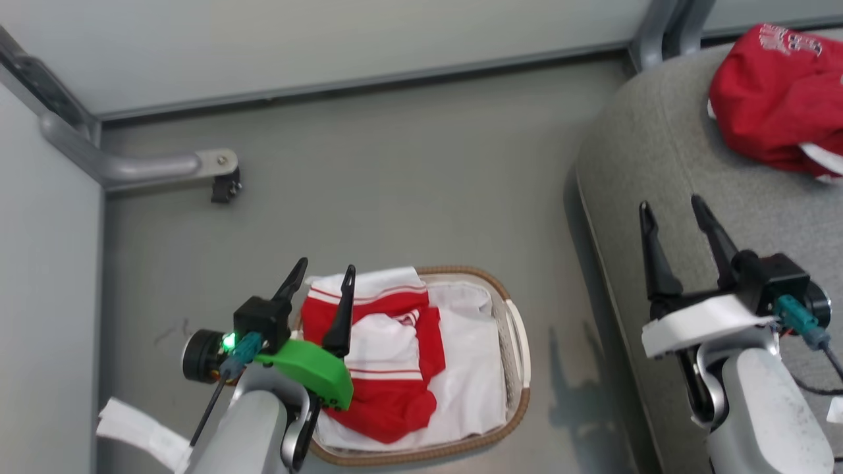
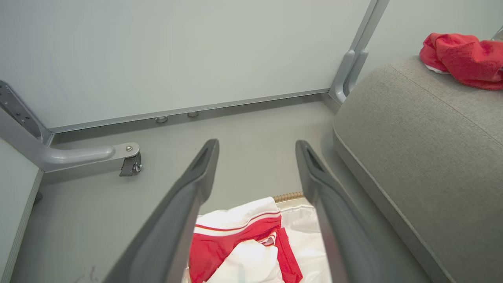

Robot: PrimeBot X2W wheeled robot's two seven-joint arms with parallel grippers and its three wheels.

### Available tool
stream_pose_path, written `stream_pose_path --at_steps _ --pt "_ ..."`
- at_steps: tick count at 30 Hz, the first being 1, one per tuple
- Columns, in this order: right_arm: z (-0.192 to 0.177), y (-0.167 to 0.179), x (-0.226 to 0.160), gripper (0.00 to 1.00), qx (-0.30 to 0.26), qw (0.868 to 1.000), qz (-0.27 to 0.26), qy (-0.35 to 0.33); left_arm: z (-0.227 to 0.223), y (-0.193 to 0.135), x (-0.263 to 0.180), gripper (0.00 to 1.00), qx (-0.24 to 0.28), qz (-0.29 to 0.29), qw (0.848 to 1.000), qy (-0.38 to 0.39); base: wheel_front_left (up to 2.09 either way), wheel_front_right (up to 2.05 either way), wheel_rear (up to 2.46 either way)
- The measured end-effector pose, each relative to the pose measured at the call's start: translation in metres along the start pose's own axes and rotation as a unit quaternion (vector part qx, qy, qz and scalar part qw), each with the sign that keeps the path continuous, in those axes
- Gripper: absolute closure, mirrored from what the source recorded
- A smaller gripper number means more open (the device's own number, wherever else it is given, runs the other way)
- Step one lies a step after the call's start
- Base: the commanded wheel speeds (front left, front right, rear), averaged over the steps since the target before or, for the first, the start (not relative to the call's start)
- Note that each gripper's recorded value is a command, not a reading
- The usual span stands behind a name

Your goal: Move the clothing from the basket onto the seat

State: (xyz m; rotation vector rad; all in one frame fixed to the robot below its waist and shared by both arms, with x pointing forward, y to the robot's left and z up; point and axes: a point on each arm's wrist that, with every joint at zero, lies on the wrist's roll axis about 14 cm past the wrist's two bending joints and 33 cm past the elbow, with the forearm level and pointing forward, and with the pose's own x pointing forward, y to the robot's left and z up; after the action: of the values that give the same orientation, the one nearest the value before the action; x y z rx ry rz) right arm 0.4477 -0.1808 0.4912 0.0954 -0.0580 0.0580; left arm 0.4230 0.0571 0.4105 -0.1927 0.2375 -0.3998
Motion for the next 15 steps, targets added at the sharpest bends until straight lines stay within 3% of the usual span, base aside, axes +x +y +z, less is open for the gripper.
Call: stream_pose_path --at_steps 9,15 --pt "-0.022 -0.028 0.029 0.00 -0.001 0.999 -0.032 0.007 -0.095 -0.015 0.036 0.00 0.030 -0.069 0.987 0.144 0.00 0.00 0.00" --pt "-0.037 -0.042 0.042 0.00 -0.002 0.999 -0.044 0.012 -0.162 -0.023 0.040 0.00 0.065 -0.126 0.961 0.236 0.00 0.00 0.00"
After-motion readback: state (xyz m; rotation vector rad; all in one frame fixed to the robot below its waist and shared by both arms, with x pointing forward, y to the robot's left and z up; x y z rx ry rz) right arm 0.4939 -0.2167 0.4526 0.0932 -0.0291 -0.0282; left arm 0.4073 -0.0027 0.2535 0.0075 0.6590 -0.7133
